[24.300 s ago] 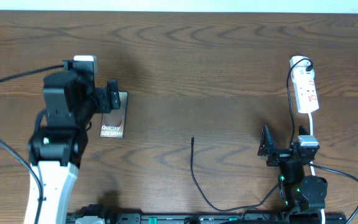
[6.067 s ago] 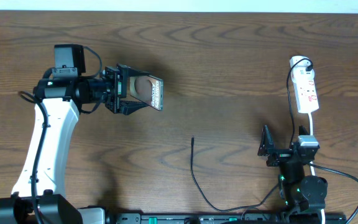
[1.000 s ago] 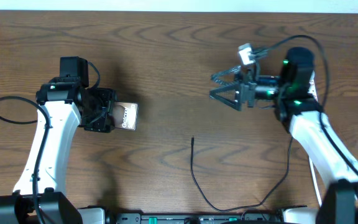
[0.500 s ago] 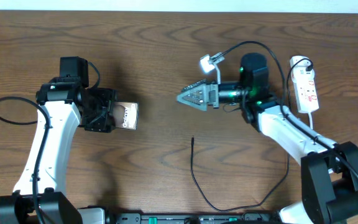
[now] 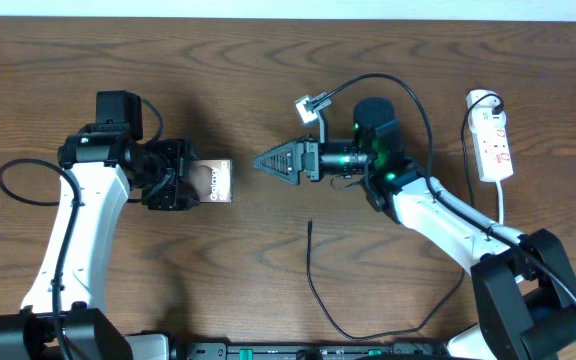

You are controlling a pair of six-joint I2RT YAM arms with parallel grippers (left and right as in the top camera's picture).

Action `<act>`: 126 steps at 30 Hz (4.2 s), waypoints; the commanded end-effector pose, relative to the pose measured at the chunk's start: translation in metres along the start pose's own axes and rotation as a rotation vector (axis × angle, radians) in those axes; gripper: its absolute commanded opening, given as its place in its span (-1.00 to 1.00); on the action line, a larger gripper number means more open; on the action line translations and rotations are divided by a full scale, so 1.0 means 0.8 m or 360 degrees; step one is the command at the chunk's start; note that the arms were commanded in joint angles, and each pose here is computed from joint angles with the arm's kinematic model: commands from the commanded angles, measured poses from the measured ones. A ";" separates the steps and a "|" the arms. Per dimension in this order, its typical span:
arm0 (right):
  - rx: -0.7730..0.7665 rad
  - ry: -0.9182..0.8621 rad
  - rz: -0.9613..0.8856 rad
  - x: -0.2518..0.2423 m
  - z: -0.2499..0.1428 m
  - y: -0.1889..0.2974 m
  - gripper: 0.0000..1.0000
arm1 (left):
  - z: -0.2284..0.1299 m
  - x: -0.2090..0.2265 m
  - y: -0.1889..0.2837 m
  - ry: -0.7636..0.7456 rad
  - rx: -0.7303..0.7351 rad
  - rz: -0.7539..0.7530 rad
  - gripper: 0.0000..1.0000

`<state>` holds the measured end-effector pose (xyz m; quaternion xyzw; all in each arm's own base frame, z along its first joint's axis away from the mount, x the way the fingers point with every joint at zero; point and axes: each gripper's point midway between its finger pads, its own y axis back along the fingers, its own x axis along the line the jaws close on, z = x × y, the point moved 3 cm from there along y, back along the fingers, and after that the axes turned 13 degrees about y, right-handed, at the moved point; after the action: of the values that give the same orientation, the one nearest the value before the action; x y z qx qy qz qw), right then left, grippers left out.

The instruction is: Plug charger to phone and switch on socket

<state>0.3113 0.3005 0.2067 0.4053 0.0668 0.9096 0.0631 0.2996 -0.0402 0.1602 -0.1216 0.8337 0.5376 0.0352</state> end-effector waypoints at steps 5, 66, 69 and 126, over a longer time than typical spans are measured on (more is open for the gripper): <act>-0.0057 -0.0086 -0.0112 0.001 0.004 -0.018 0.98 | -0.022 0.003 0.008 0.0044 0.0120 -0.0006 -0.85; 0.0090 -0.0172 -0.0388 0.010 -0.062 -0.077 0.54 | -0.090 0.021 -0.015 -0.0044 0.0212 0.0072 -0.86; 0.0085 -0.0171 -0.0398 0.008 -0.062 -0.077 0.27 | -0.092 0.022 -0.015 -0.0044 0.0233 0.0080 -0.85; 0.0092 -0.0199 -0.0468 0.000 -0.066 -0.074 -0.70 | -0.104 0.029 -0.019 -0.0122 0.0245 0.0100 -0.85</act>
<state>0.2773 0.3505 0.1559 0.4563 0.1500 0.8552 0.1944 0.2905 -0.1151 0.1654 -0.0775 0.8602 0.5023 0.0427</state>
